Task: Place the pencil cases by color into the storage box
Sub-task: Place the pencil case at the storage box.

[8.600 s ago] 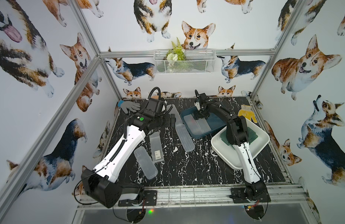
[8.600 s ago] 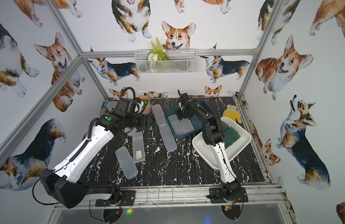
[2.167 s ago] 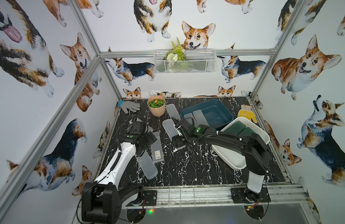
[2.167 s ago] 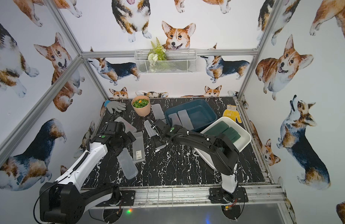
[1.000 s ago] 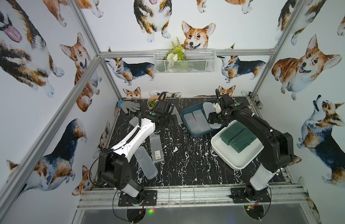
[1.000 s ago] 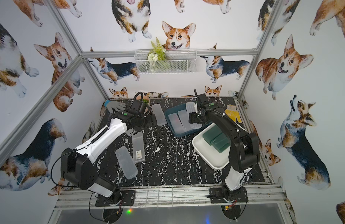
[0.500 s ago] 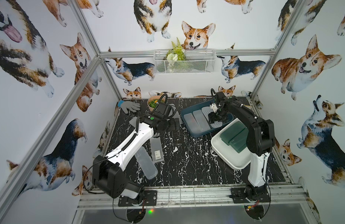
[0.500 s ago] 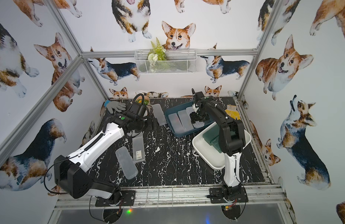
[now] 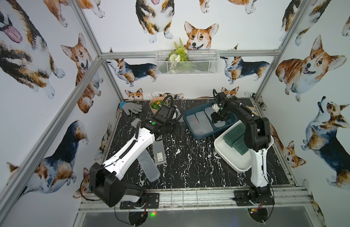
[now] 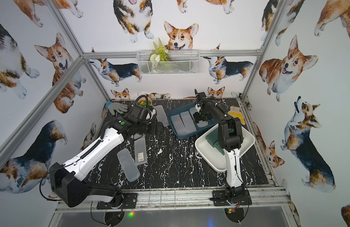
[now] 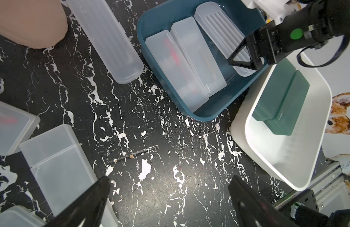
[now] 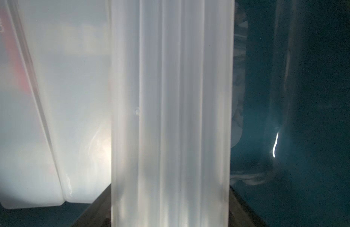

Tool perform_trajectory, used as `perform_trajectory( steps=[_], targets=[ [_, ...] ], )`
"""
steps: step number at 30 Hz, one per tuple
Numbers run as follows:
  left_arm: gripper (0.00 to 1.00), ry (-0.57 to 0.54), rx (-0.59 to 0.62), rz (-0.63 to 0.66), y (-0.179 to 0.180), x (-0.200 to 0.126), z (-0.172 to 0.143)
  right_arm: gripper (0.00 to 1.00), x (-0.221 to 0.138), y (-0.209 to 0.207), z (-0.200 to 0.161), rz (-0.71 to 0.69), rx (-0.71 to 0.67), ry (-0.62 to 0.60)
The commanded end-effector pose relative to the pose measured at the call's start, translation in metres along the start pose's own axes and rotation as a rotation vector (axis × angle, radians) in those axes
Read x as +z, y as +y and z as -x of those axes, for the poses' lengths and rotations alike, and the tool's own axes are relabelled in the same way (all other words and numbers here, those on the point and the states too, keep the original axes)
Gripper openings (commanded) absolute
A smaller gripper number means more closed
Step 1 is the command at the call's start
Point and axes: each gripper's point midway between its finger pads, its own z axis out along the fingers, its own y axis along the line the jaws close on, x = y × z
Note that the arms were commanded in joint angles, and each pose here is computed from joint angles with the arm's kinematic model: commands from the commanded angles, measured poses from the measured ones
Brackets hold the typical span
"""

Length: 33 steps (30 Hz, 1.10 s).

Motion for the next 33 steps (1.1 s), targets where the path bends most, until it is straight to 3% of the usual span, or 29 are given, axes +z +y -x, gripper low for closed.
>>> perform_trajectory(
  steps=[1, 17, 33],
  targets=[
    [0.97, -0.020, 0.025, -0.006, -0.003, 0.001, 0.007, 0.60, 0.005, -0.004, 0.001, -0.015, -0.034, 0.014],
    [0.97, -0.020, 0.029, -0.002, -0.002, 0.004, 0.009, 0.60, 0.029, 0.007, -0.001, 0.024, -0.026, 0.044],
    [0.96, -0.044, 0.021, 0.066, 0.010, -0.006, 0.010, 0.61, 0.035, 0.060, -0.024, 0.052, -0.023, 0.101]
  ],
)
